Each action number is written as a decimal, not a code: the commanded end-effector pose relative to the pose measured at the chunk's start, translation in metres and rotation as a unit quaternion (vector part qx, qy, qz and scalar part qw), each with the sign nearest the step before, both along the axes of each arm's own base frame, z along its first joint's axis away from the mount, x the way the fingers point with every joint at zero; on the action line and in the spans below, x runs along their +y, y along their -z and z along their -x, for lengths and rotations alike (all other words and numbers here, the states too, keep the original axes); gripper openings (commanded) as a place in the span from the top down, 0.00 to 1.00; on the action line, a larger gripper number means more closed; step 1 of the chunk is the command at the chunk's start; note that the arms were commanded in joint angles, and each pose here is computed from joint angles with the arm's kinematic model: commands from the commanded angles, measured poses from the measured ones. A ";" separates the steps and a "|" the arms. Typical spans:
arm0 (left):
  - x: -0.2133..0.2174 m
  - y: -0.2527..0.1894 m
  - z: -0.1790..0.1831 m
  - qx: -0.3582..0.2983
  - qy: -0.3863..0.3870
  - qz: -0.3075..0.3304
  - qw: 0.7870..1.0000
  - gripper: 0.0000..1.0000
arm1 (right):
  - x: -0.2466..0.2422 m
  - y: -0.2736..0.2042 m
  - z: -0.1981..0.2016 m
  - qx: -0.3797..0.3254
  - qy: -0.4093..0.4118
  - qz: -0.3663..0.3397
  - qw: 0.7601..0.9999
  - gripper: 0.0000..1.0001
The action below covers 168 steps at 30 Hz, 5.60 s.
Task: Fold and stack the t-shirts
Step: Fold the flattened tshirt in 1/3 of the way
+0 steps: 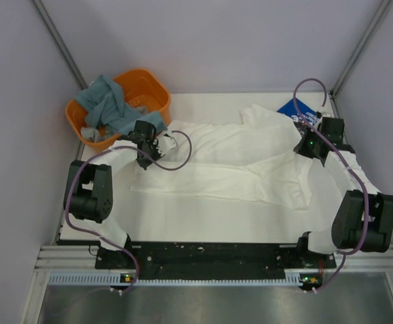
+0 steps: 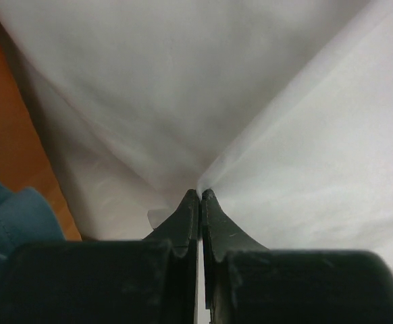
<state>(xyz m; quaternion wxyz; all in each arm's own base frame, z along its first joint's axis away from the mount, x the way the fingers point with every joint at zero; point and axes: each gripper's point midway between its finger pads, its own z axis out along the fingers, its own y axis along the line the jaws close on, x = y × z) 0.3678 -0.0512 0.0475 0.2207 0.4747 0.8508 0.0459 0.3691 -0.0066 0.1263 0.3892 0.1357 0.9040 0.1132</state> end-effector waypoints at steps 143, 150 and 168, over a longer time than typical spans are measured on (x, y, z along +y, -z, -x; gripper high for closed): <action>-0.141 -0.154 0.130 -0.020 0.355 0.208 0.911 0.49 | 0.002 -0.061 0.131 -0.060 0.250 -0.207 0.944 0.77; -0.282 -0.132 0.144 -0.001 0.432 0.251 0.866 0.52 | 0.042 0.019 0.108 0.044 0.149 -0.144 0.977 0.99; -0.410 -0.021 0.130 0.056 0.471 0.191 0.859 0.49 | 0.040 0.121 0.119 0.127 0.154 -0.156 0.967 1.00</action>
